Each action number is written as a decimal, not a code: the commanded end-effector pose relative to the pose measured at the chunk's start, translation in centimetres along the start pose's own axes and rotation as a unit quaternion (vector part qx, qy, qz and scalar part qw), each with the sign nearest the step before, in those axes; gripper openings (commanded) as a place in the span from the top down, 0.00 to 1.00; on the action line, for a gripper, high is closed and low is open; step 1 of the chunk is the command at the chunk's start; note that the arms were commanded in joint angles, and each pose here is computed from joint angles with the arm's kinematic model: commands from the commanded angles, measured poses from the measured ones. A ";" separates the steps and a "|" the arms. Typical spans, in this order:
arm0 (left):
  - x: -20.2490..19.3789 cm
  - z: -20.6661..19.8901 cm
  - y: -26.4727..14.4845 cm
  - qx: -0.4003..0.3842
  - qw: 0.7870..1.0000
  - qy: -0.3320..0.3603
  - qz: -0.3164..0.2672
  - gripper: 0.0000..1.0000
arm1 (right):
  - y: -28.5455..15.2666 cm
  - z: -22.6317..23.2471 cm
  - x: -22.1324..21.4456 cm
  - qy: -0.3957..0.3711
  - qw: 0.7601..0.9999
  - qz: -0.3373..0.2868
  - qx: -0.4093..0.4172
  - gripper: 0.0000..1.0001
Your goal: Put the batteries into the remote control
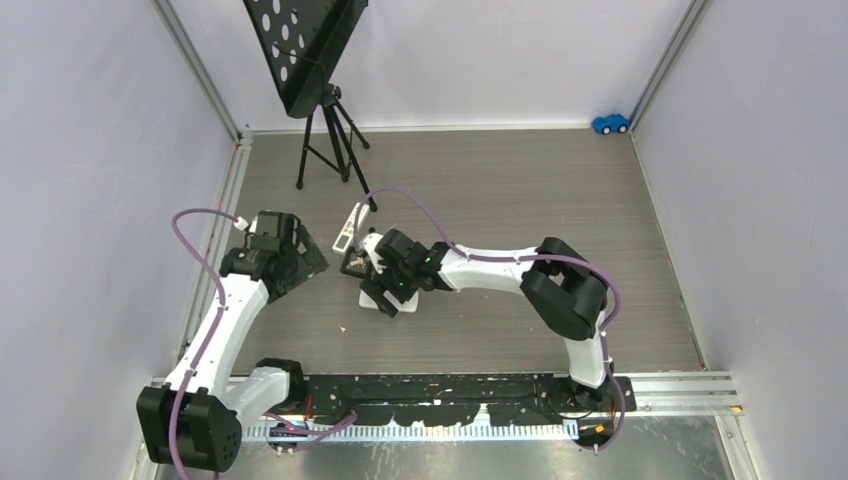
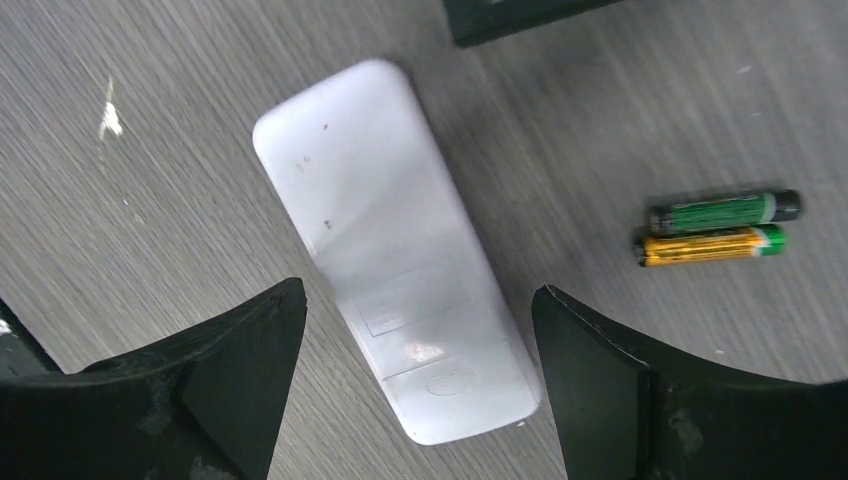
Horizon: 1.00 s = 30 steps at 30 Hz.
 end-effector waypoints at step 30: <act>-0.4 -1.1 0.4 -0.084 0.996 0.001 0.041 0.00 | -9.1 -10.3 0.0 0.235 0.927 -0.149 -0.250 0.67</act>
Point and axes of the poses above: each gripper's point midway between its finger pads, its own y axis out along the fingers, its own z axis along the line the jaws close on, x = y × z, the point moved 8 cm from there along -y, back along the fingers, and after that the axes turned 4 degrees about y, right-handed, at the moved point
